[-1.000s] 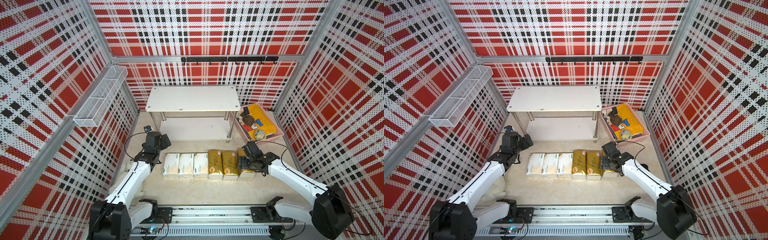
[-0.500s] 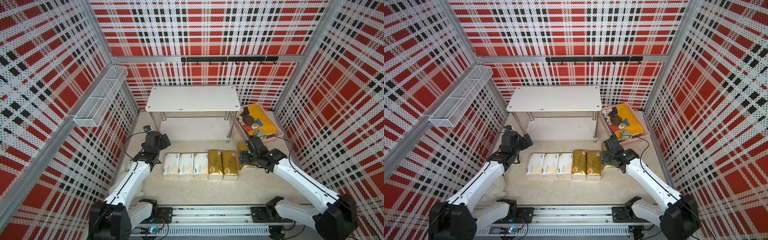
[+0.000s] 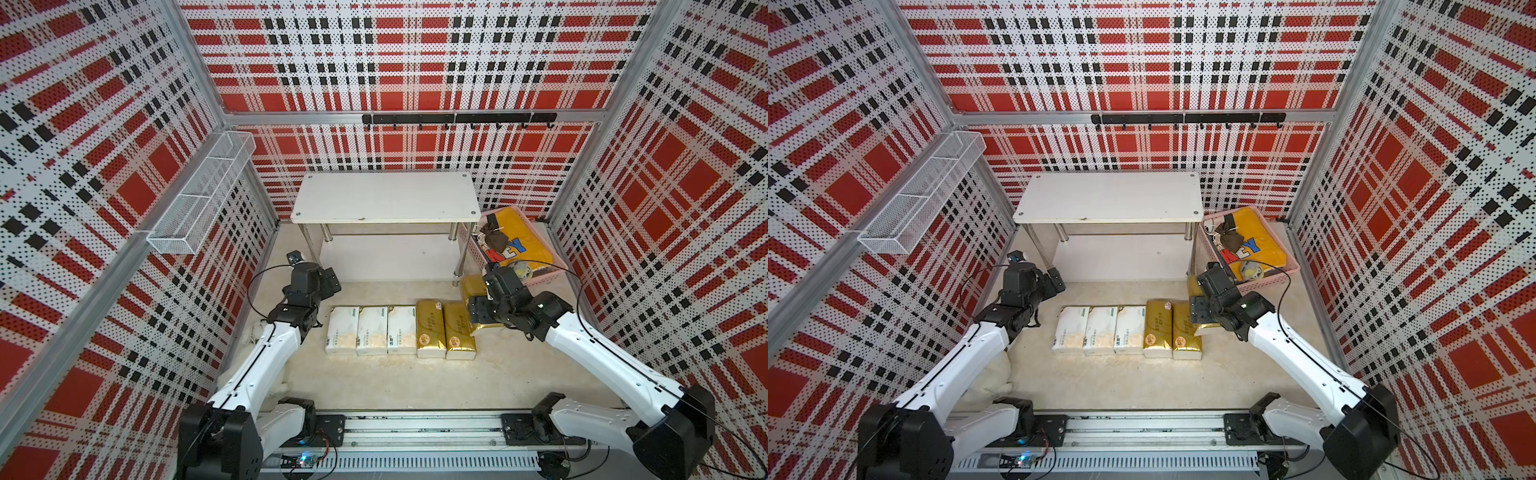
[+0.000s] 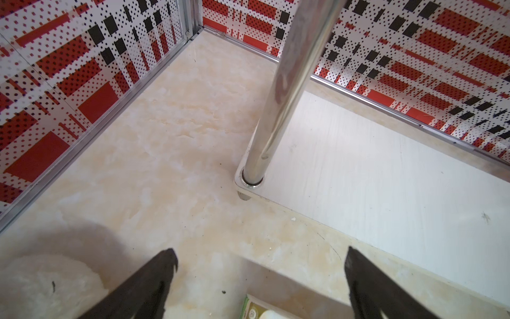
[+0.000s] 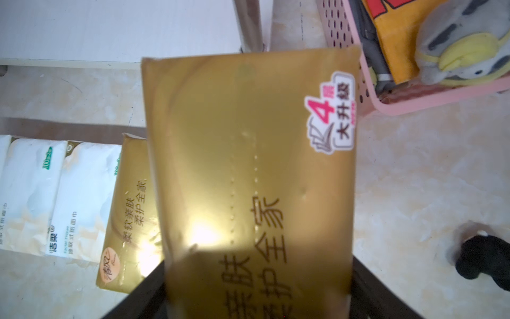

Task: Place the tissue boxes on the shelf by color
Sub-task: Pick up the box of tissues from the center of the board, then place a box of tissues on the shelf.

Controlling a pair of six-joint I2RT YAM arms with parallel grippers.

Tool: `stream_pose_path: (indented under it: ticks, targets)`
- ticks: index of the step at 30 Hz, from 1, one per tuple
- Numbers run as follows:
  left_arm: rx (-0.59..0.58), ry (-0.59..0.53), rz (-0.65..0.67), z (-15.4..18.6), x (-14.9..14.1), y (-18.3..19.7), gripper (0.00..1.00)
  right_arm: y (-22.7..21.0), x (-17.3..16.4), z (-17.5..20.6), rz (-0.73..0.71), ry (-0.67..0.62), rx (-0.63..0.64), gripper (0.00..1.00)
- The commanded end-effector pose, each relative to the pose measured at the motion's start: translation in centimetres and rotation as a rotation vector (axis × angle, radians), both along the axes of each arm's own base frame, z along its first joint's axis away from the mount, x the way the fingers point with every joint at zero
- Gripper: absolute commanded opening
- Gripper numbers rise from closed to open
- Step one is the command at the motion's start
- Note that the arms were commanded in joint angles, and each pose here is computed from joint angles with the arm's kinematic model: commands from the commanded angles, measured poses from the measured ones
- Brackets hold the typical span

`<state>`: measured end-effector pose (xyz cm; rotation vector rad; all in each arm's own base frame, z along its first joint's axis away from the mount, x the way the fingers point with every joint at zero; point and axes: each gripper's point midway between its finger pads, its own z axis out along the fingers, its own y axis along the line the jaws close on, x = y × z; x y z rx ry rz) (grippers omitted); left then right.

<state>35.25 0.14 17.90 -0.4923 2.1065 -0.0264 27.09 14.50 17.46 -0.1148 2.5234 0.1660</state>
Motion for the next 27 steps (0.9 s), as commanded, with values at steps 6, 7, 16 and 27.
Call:
stream_pose_path:
  ticks: [6,7,16,27]
  targets:
    - [0.018,-0.023,0.014,1.8,0.4,0.4,0.99,2.5,1.7,0.3,0.032,-0.002,-0.008,0.83]
    - [0.018,-0.023,0.016,1.8,0.3,0.4,0.99,2.7,2.0,0.1,0.032,0.002,-0.011,0.83]
    - [0.016,-0.025,0.02,1.8,0.1,0.5,1.0,6.8,5.5,1.1,0.093,-0.08,0.081,0.82]
    - [0.012,-0.028,0.024,1.8,-0.1,0.6,1.0,9.4,8.9,1.2,0.094,-0.119,0.107,0.82]
